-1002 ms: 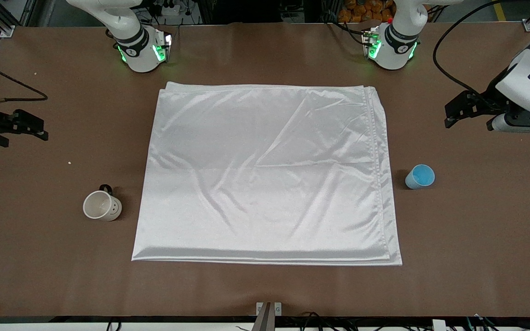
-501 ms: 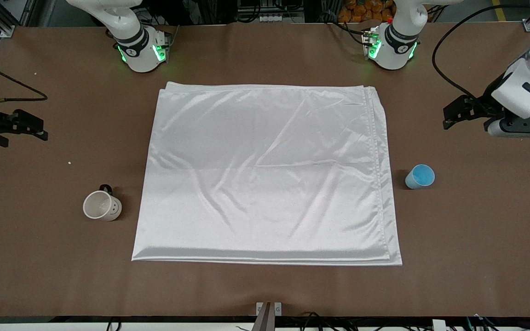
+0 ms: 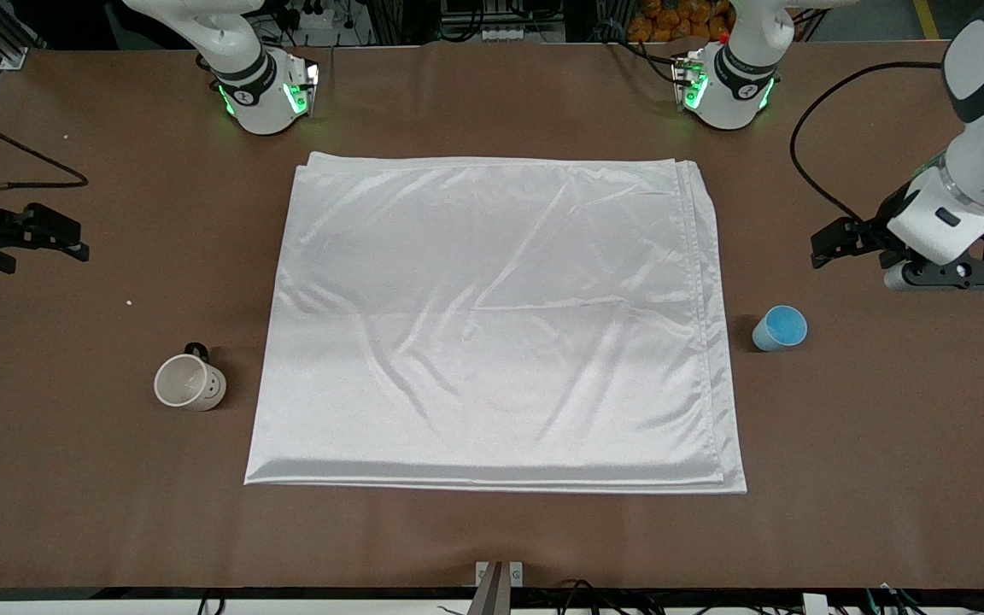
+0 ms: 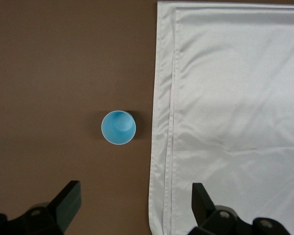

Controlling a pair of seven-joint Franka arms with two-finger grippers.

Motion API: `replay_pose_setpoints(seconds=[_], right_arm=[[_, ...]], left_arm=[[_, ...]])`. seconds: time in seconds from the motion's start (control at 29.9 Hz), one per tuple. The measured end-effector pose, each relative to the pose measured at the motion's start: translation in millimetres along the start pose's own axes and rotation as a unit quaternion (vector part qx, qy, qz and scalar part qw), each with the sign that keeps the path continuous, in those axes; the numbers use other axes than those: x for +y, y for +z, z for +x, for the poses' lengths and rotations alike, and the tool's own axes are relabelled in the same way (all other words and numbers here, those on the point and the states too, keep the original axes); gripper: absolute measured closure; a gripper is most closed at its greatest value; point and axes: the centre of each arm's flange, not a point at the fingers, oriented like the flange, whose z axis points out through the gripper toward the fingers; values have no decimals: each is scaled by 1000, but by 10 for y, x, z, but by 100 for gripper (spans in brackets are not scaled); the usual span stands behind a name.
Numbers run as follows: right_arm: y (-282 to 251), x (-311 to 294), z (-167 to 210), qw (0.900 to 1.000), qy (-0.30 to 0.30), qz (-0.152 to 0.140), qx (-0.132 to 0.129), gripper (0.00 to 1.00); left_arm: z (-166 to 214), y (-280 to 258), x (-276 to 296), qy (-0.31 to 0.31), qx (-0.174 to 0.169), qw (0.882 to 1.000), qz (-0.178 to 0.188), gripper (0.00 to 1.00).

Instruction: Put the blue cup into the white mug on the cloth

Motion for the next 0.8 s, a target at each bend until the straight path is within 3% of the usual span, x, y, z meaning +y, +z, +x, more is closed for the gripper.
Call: replay_pose_setpoints(seconds=[0.37,0.8], right_arm=[[-2,-5,4,1000,0,0,1,0],[-4,-20,9,1000,-1,4,3,0]], left_arm=[[-65,976,-43,-3,37,999,-2,0],[-52,2007,-280,5,31,999,0,0]])
